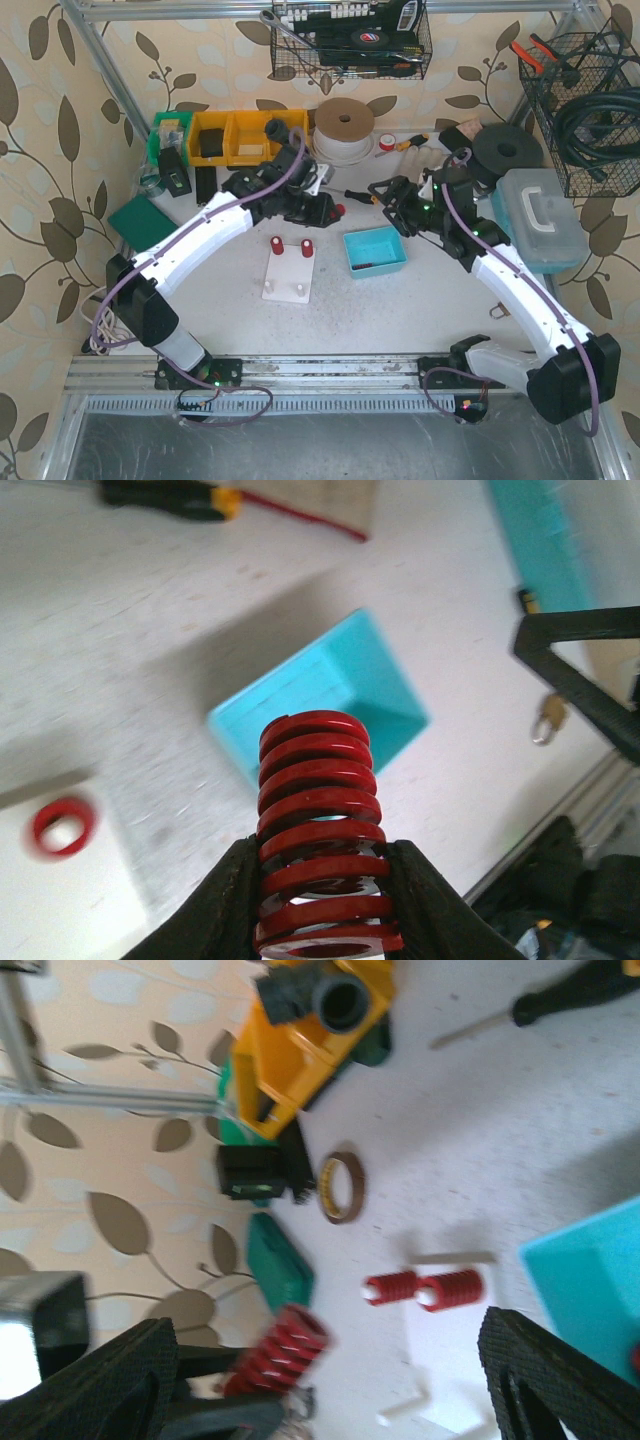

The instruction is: Install the large spring

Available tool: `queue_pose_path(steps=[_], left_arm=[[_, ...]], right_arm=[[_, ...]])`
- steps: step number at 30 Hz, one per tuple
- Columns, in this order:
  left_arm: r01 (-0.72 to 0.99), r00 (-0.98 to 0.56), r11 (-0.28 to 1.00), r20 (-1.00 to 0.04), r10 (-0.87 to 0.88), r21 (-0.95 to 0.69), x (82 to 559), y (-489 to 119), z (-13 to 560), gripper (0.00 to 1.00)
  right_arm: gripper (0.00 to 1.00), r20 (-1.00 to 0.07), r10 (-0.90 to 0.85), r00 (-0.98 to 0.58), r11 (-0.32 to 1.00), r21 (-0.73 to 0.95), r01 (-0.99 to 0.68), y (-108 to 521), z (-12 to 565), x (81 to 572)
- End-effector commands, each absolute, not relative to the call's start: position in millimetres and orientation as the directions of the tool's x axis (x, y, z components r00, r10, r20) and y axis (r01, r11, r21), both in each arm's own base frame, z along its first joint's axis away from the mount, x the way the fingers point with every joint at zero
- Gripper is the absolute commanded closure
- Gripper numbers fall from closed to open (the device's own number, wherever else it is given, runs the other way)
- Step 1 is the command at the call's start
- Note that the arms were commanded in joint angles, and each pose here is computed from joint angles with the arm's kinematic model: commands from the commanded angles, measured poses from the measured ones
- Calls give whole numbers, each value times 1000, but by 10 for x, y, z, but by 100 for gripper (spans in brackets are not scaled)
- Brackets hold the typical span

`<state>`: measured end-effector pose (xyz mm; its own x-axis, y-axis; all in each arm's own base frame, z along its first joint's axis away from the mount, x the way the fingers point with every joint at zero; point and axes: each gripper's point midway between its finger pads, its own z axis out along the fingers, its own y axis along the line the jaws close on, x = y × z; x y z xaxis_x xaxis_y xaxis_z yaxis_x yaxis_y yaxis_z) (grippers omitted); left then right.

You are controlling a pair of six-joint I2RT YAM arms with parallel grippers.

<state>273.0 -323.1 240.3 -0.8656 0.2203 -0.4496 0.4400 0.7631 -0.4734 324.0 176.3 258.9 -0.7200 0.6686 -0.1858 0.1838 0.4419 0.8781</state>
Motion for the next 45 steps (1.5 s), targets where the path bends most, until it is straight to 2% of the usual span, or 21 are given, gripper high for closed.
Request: queue_pose_path(steps=[1,5,9,16,24,31,45], left_arm=[[408,-898,851,-314,309,-330,2411,-2565,2501,100],[382,-922,894,-157,353,-234,2174,-2206,2387,100],[365,-929,916,0,370,-164,1926,-1949,2249,100],[321,-940,945,98,326,-67,1711,-1597,2000,100],[267,-950,960,148,276,-82,1606,-1569,1620,100],[267,-952,960,131,276,-81,1796,-1606,1436,100],[269,-931,958,228,284,-96,1766,-1629,1214,100]], right_arm=[[19,-246,518,-819,614,774,156,1819,2160,3105],[19,-355,410,-840,744,662,84,1887,2074,3093],[18,-418,353,-837,800,598,38,2011,2006,3079],[16,-462,354,-813,830,556,45,1970,1887,3079],[15,-476,349,-807,844,533,51,1908,1853,3064],[16,-473,354,-806,845,531,60,1880,1807,3032],[16,-478,359,-802,848,526,66,1853,1812,3029]])
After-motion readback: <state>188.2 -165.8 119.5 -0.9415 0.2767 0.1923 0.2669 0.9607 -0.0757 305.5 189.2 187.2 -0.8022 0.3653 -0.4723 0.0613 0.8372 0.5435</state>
